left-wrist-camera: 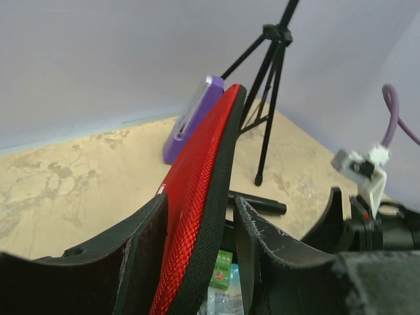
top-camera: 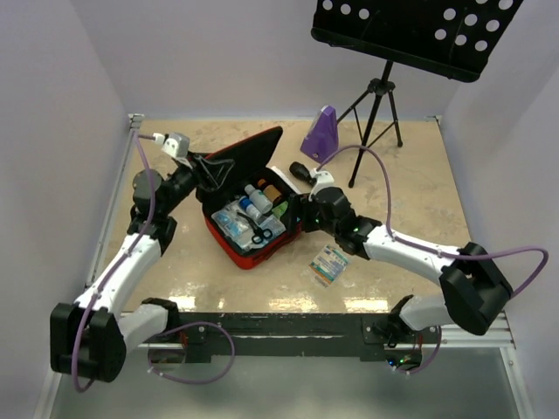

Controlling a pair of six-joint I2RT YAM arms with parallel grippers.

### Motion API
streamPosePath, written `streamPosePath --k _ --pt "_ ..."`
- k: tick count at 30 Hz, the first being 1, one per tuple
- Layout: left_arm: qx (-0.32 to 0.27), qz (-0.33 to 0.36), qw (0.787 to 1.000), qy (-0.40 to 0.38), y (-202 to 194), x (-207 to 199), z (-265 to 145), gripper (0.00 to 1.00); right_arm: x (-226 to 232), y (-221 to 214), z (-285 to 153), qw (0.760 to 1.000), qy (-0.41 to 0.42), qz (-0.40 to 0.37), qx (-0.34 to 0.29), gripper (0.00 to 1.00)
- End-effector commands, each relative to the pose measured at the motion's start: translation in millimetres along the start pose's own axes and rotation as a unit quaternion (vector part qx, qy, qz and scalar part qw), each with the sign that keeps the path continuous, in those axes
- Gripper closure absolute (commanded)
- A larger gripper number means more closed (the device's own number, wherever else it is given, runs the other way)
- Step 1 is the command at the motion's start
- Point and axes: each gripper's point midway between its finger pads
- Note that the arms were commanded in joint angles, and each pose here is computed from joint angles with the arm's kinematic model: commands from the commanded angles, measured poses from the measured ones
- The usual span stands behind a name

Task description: Organize the medicine kit

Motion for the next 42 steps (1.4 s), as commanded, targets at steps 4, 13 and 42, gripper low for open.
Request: streamPosePath --k 4,13,42 --pt "0.019 -0.004 1.000 0.011 -37 -16 -38 0.84 71 137 -46 0.974 0.116 0.113 -0.159 0.14" --pt "0.018 -0.039 0.998 0.041 -54 -12 -56 0.91 110 167 -21 0.950 0.189 0.198 -0.146 0.11" --pt "0.028 -0.028 0.999 0.008 -45 -28 -53 0.83 122 144 52 0.943 0.160 0.284 -0.063 0.24"
Point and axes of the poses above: each gripper's point midway between its finger pads, its own z axis out along the fingers, its own x axis along the line the jaws close on, y = z × x, and after that the axes turned 8 degrees about -z, right-handed
